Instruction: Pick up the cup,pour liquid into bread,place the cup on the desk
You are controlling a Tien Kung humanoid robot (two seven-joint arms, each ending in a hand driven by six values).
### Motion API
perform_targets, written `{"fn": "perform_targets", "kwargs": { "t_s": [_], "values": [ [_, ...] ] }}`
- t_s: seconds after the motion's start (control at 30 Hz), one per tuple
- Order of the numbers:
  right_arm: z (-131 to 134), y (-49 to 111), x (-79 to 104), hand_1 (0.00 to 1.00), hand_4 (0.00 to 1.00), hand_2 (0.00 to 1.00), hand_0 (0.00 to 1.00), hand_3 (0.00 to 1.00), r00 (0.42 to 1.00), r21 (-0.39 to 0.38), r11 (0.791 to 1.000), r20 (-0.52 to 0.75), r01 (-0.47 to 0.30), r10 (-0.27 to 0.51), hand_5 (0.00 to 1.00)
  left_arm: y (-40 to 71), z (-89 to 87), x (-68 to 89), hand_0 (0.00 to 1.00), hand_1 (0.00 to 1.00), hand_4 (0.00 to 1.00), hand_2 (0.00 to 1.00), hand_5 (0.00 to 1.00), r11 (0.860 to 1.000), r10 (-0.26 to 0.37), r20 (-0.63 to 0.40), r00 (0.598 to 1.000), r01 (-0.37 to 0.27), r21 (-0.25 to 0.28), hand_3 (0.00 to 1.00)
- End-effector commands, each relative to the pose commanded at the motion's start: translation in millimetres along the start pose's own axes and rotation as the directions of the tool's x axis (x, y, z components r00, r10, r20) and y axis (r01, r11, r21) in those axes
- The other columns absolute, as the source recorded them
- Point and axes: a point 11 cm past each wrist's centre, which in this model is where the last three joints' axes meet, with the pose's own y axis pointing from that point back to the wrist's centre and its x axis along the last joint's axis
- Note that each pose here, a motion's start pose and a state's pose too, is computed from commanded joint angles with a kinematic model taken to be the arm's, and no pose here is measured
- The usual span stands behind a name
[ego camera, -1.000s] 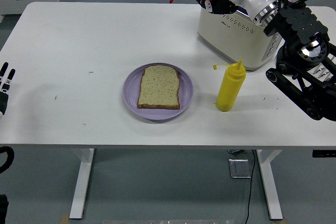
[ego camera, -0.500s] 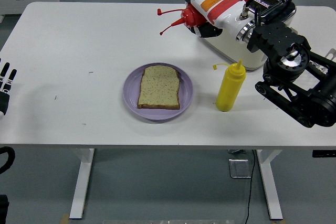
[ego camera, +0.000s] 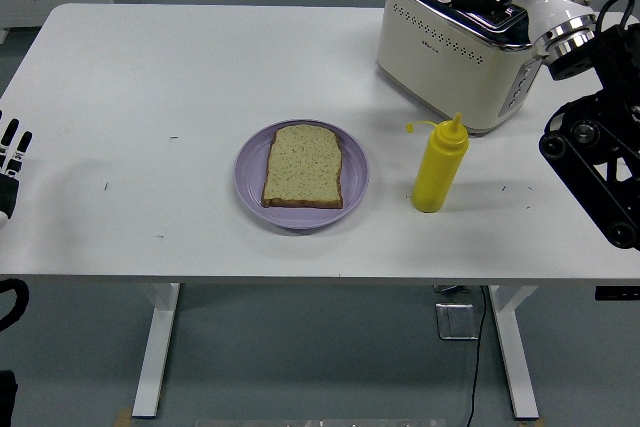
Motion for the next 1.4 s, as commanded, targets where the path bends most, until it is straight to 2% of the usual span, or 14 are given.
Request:
{"fn": "perform_targets", "kwargs": {
  "t_s": [0.23, 0.47, 0.6, 0.7, 0.97, 1.03, 1.07, 1.23, 1.27, 1.4],
  "values": [
    [32, 20.2, 6.1, 0.027, 0.757, 0.193, 0.002, 0.301, 0.958, -0.095, 0.995, 0.286, 0.007, 0.020, 0.215, -0.5, 0.0, -0.9, 0.778, 0.730, 0.522, 0.726, 0.936, 1.000, 0.000, -0.001, 1.000, 0.000, 0.001, 0.662],
    [62, 43.2, 13.6, 0.034, 0.756, 0.197, 0.002, 0.302, 0.828, -0.196, 0.980, 0.547, -0.023, 0.128, 0.219, -0.4, -0.2, -0.5, 0.778, 0.729, 0.522, 0.726, 0.936, 1.000, 0.002, -0.001, 1.000, -0.002, 0.002, 0.662],
    [86, 63.9, 16.5, 0.034, 0.756, 0.197, 0.002, 0.302, 0.737, -0.276, 0.959, 0.634, -0.066, 0.233, 0.219, -0.5, -0.6, -0.5, 0.778, 0.729, 0.522, 0.726, 0.936, 1.000, 0.004, -0.002, 1.000, -0.004, 0.003, 0.662],
    [100, 78.4, 14.4, 0.043, 0.750, 0.208, 0.024, 0.307, 0.716, -0.315, 0.946, 0.643, -0.077, 0.272, 0.239, -0.5, -1.1, -0.4, 0.778, 0.729, 0.522, 0.727, 0.936, 1.000, 0.005, -0.002, 1.000, -0.005, 0.005, 0.661],
    [125, 108.1, 1.4, 0.051, 0.749, 0.216, 0.028, 0.307, 0.729, -0.378, 0.923, 0.611, -0.074, 0.309, 0.253, -0.7, -1.8, -1.3, 0.778, 0.729, 0.522, 0.725, 0.935, 1.000, 0.003, -0.001, 1.000, -0.003, 0.007, 0.661],
    [130, 115.9, -6.1, 0.051, 0.749, 0.216, 0.028, 0.307, 0.733, -0.393, 0.918, 0.606, -0.063, 0.309, 0.253, -0.8, -2.0, -1.5, 0.778, 0.729, 0.522, 0.725, 0.935, 1.000, 0.003, -0.001, 1.000, -0.003, 0.008, 0.661],
    [132, 119.1, -9.2, 0.116, 0.752, 0.247, 0.064, 0.322, 0.733, -0.399, 0.915, 0.606, -0.058, 0.310, 0.254, -0.8, -2.0, -1.6, 0.778, 0.729, 0.522, 0.726, 0.934, 1.000, 0.002, -0.001, 1.000, -0.002, 0.008, 0.662],
    [139, 134.0, -27.3, 0.116, 0.752, 0.247, 0.064, 0.322, 0.732, -0.428, 0.903, 0.607, -0.026, 0.309, 0.254, -0.7, -1.9, -1.5, 0.778, 0.729, 0.522, 0.726, 0.934, 1.000, 0.002, -0.001, 1.000, -0.002, 0.007, 0.662],
    [141, 137.8, -33.0, 0.154, 0.752, 0.283, 0.105, 0.340, 0.732, -0.435, 0.900, 0.609, -0.015, 0.306, 0.261, -0.7, -2.0, -1.5, 0.778, 0.730, 0.521, 0.725, 0.934, 1.000, 0.003, 0.000, 1.000, -0.003, 0.008, 0.661],
    [144, 146.1, -46.0, 0.154, 0.752, 0.283, 0.105, 0.340, 0.730, -0.453, 0.892, 0.611, 0.007, 0.305, 0.261, -0.7, -2.6, -1.6, 0.778, 0.730, 0.521, 0.725, 0.934, 1.000, 0.002, 0.000, 1.000, -0.002, 0.009, 0.661]
  ]
}}
